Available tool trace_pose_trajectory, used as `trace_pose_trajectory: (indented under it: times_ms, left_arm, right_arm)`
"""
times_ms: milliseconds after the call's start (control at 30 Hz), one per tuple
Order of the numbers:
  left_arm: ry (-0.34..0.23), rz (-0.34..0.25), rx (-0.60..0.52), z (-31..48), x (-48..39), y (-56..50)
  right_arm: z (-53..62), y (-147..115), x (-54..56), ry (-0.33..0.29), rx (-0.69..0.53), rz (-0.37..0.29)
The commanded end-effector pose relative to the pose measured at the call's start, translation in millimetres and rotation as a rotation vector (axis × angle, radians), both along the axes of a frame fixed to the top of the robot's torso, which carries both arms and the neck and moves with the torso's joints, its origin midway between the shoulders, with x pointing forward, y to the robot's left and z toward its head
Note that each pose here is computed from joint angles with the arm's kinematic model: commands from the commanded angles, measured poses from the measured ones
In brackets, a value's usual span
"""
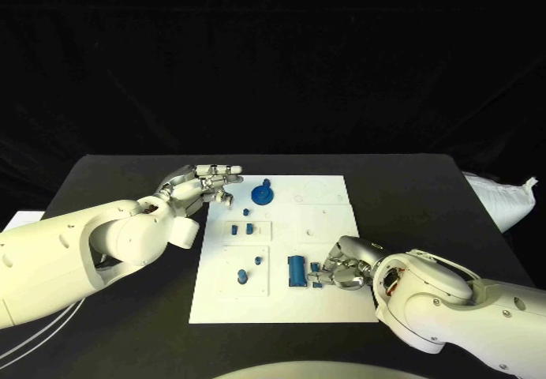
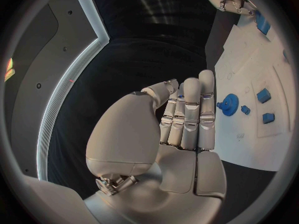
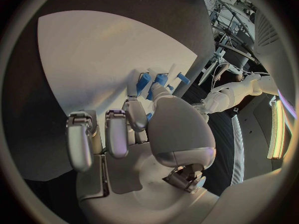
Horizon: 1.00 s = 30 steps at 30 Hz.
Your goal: Assemble the parts on the task board
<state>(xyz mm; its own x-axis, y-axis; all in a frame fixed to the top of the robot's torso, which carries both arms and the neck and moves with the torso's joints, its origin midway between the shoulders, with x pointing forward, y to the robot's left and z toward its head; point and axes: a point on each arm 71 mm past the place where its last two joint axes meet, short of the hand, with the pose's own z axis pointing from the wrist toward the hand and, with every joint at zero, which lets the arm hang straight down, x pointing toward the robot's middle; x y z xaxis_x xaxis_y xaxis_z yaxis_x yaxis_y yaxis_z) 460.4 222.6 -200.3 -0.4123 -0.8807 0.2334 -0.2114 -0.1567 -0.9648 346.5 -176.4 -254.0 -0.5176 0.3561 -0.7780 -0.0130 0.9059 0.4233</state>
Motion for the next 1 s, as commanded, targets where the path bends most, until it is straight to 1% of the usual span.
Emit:
trace_pose_trajectory:
  times_ms: [33, 200, 433, 867, 1000]
  left_arm:
    - [0.005, -0.012, -0.018, 0.0, -0.5, -0.6]
    - [0.005, -0.009, -0.016, -0.5, -0.5, 1.1]
    - [0.006, -0.008, -0.016, -1.1, -0.7, 1.8]
    - [0.005, -0.005, -0.014, -1.2, -1.2, 3.0]
    - [0.005, -0.002, -0.012, -1.2, -1.3, 3.8]
  right_arm:
    - [1.4, -3.5, -1.5, -0.011, -0.031, -0.008]
    - [3.3, -5.5, -4.0, -0.014, -0.033, 0.011]
    - [1.7, -10.4, -4.0, -0.003, -0.059, 0.023]
    - [-6.0, -13.9, 4.5, -0.001, -0.104, 0.024]
    - [-7.0, -13.1, 6.8, -0.012, -0.1, 0.018]
